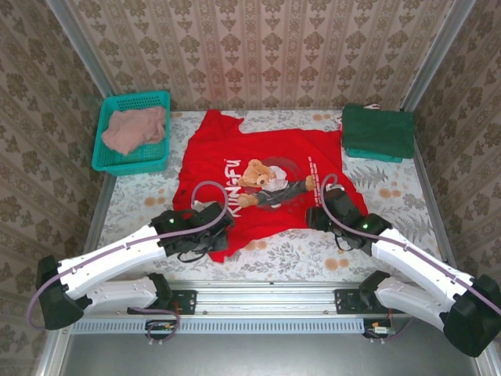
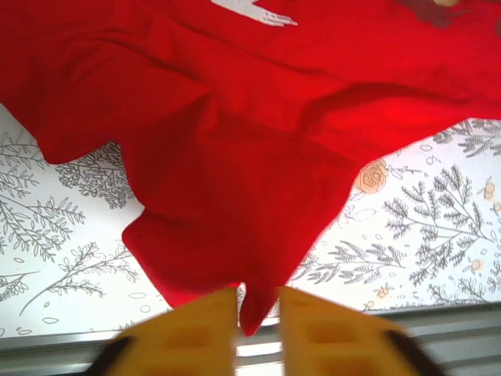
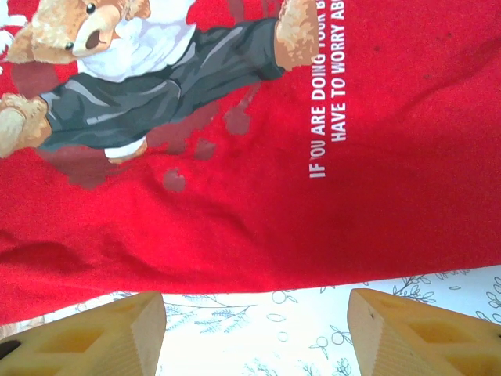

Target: Fold and stack the t-shirts

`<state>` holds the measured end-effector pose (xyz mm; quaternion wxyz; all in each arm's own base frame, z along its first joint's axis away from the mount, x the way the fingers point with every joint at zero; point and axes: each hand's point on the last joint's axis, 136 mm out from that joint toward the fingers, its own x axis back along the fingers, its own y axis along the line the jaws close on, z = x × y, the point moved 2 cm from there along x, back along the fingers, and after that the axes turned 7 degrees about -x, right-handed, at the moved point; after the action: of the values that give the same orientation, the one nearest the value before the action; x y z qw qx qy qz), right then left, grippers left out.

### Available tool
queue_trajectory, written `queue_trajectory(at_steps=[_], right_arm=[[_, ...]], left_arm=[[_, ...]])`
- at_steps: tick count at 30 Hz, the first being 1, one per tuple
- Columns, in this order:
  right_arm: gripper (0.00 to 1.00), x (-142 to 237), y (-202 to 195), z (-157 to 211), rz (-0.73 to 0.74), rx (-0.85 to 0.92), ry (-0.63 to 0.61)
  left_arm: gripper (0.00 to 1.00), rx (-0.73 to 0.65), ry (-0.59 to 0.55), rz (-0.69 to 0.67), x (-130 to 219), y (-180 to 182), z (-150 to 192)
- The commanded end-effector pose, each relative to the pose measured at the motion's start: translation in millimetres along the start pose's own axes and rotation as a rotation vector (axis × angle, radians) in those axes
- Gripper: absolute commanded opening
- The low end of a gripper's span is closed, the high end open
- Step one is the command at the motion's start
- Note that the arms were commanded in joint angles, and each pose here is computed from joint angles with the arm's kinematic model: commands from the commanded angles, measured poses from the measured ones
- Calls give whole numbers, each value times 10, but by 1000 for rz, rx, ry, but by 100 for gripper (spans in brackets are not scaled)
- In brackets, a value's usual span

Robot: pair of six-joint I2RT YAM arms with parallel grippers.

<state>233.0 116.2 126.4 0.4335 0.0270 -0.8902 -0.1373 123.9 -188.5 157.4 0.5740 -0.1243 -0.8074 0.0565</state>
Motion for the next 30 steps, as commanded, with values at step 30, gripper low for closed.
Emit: queue_trajectory(at_steps=[30], right_arm=[[65,-1649,-121,-727,315,-69,312]], left_arm=[[53,127,37,-35,-2261,1256,-2820]])
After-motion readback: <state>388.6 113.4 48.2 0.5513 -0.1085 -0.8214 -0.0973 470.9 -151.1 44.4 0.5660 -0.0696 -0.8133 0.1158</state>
